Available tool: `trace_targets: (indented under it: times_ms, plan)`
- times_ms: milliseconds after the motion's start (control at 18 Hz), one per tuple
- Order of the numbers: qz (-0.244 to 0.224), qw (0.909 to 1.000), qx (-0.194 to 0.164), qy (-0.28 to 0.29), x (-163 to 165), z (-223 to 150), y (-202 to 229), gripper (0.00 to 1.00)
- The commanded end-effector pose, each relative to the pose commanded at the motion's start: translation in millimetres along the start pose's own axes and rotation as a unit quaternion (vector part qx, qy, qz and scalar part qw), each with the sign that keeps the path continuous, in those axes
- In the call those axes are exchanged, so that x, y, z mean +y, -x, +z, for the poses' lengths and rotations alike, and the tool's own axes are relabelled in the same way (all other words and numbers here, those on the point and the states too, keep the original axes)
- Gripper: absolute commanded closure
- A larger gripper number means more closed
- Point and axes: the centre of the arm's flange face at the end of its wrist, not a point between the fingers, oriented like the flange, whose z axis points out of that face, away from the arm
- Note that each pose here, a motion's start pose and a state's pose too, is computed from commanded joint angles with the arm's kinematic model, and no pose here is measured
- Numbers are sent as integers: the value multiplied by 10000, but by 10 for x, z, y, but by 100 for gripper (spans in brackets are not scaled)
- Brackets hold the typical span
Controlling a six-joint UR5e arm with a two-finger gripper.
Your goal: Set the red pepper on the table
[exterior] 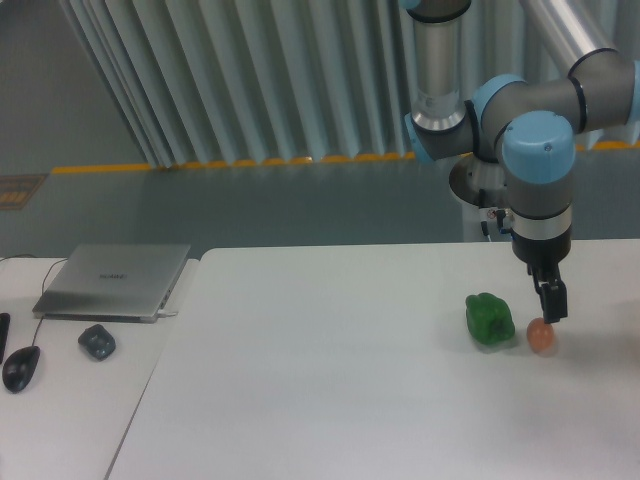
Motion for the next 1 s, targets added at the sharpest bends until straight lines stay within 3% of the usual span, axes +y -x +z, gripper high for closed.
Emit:
trace_targets:
  times_ms: [222,667,833,1000]
  plan:
    - [-82,9998,-155,-18,-3,-22,16,0]
    - [-351,9993,-79,-49,-18,77,-11,0]
    - [-647,9976,-75,-235,-56,90,-5,0]
    - [-771,9947,-435,-514,-71,172,38,0]
